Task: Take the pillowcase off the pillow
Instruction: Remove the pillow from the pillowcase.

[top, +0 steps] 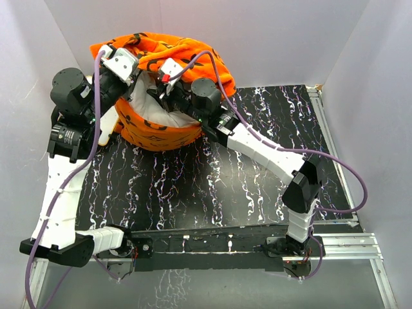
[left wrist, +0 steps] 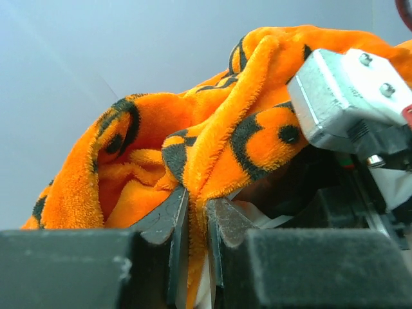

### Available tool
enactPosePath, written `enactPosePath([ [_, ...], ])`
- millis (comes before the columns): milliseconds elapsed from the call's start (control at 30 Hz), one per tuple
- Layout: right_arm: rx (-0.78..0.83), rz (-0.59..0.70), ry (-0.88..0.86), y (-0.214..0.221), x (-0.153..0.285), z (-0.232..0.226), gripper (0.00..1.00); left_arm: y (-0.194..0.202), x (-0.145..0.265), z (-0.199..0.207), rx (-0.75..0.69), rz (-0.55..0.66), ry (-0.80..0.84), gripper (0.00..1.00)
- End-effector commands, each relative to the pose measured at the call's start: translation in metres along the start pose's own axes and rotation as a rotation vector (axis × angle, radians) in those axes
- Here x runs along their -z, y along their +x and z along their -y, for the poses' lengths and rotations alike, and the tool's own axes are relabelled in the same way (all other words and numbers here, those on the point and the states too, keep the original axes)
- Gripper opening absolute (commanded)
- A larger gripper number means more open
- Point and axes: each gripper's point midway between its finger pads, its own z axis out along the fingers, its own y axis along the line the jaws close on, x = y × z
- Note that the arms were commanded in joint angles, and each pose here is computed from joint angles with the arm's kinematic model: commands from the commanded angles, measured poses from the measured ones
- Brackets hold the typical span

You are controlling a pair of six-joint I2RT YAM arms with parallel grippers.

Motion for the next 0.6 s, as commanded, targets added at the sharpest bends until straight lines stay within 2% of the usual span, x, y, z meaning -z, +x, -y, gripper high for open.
enactPosePath([
  [0,-0.09,-0.565,0.089,0.198,0.045,0.002,0.08,-0.114,0.047,-0.054,-0.246,0.37,-0.273,0.14],
  [67,-0.098,-0.517,0.094,0.183,0.047,0.004,0.08,-0.094,0.039,-0.05,-0.253,0.316,-0.26,0.25],
  [133,-0.106,-0.482,0.098,0.169,0.046,0.005,0.08,-0.065,0.027,-0.044,-0.244,0.232,-0.226,0.41],
  [200,-0.107,-0.464,0.093,0.158,0.046,0.006,0.08,-0.044,0.017,-0.041,-0.24,0.176,-0.212,0.49],
  [300,-0.108,-0.438,0.072,0.144,0.047,0.004,0.08,-0.033,0.009,-0.05,-0.233,0.16,-0.266,0.6],
  [433,-0.122,-0.415,0.048,0.133,0.046,0.0,0.08,-0.025,-0.003,-0.057,-0.217,0.132,-0.282,0.63],
  [567,-0.132,-0.412,0.026,0.133,0.048,-0.01,0.08,-0.02,-0.009,-0.093,-0.24,0.104,-0.466,0.57],
])
